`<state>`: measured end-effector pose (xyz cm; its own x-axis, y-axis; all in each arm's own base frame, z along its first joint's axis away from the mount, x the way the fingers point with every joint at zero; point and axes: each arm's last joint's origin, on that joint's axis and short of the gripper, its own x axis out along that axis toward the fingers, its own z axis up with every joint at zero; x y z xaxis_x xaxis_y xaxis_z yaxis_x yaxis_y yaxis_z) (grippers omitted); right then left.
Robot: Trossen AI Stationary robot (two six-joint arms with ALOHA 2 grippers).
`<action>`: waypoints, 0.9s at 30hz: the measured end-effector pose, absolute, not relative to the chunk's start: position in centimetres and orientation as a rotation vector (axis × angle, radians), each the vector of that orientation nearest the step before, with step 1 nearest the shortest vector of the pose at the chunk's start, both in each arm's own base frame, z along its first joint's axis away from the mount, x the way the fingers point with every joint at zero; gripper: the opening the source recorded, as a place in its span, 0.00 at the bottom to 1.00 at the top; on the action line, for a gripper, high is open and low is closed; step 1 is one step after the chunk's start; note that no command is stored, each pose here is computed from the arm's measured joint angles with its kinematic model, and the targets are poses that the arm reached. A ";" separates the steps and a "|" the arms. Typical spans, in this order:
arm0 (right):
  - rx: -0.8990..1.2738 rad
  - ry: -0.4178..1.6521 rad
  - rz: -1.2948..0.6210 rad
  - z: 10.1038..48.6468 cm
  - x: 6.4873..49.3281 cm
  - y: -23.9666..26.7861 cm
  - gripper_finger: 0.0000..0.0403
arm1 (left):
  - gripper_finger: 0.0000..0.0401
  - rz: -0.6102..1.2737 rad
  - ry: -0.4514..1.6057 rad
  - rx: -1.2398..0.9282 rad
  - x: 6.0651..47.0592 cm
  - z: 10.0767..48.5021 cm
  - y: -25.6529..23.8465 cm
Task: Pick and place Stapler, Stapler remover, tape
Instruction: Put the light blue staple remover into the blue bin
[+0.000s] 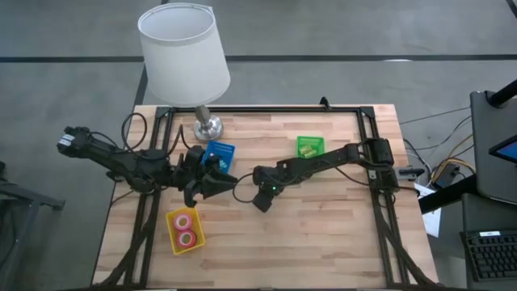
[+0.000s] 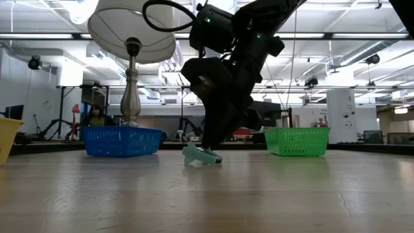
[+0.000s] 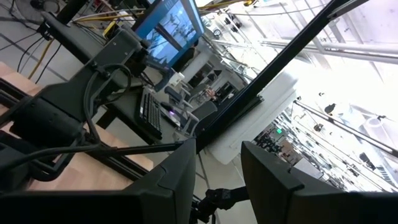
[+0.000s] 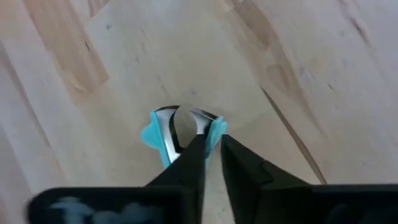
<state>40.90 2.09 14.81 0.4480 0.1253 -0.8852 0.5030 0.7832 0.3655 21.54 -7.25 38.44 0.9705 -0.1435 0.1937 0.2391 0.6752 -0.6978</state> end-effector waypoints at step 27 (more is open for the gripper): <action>0.608 0.713 -0.290 29.0 35.8 2.5 0.02 | 0.33 -0.186 -0.016 -0.637 21.4 37.4 -7.2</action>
